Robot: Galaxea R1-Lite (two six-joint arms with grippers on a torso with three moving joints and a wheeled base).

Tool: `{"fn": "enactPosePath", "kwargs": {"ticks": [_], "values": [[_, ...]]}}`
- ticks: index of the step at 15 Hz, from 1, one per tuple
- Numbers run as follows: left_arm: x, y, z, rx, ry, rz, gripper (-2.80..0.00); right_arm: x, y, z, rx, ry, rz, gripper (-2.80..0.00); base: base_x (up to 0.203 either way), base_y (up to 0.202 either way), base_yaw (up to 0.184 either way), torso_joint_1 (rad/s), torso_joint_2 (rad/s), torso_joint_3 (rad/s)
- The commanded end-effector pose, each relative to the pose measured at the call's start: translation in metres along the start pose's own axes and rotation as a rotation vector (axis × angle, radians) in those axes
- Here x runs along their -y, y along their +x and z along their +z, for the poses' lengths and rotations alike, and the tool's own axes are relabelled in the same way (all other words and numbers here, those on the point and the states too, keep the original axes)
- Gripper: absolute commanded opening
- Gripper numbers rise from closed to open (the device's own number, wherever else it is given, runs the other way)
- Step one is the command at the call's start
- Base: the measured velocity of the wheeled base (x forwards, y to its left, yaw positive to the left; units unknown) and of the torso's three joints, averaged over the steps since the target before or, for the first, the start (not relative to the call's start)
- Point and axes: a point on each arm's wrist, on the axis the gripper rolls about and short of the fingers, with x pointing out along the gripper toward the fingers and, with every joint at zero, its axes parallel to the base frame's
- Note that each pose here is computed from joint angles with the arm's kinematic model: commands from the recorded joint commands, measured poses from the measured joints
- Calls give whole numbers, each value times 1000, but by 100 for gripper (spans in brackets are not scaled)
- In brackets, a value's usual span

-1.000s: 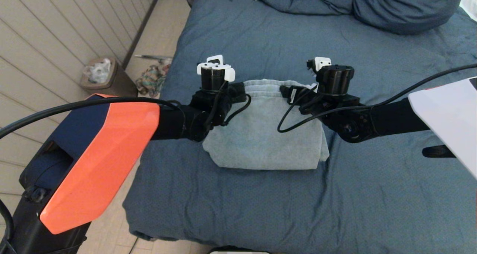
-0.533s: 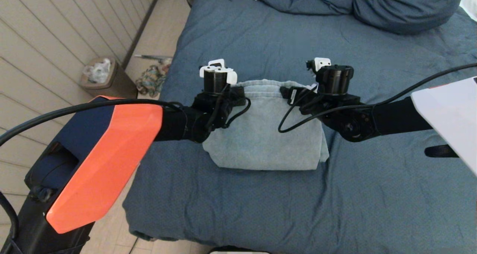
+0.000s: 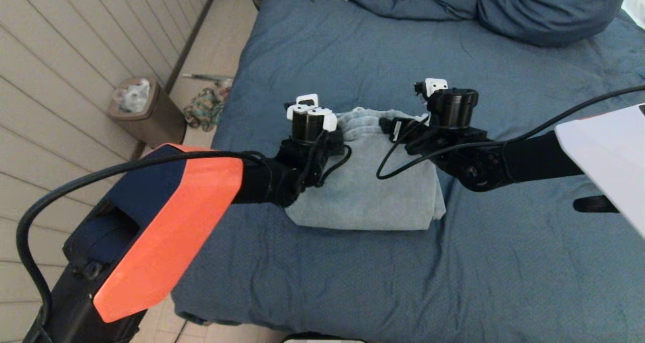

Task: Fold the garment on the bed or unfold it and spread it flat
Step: Unford the blue shorts

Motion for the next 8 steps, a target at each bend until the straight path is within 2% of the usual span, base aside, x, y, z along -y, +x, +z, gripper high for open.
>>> {"fn": "enactPosePath", "kwargs": {"ticks": [1,4,5,8], "values": [[8,4,-29,-42,22,2,0,0,1,0,4,2,0,0,0,0,0,0,0,0],[9,3,-19,-20,12,3,0,0,1,0,4,-1,2,0,0,0,0,0,0,0],[8,3,-16,-14,10,6,-280,-1,1,0,4,0,2,0,0,0,0,0,0,0],[-1,1,8,31,-9,19,-280,-1,1,1,7,1,2,0,0,0,0,0,0,0]]}}
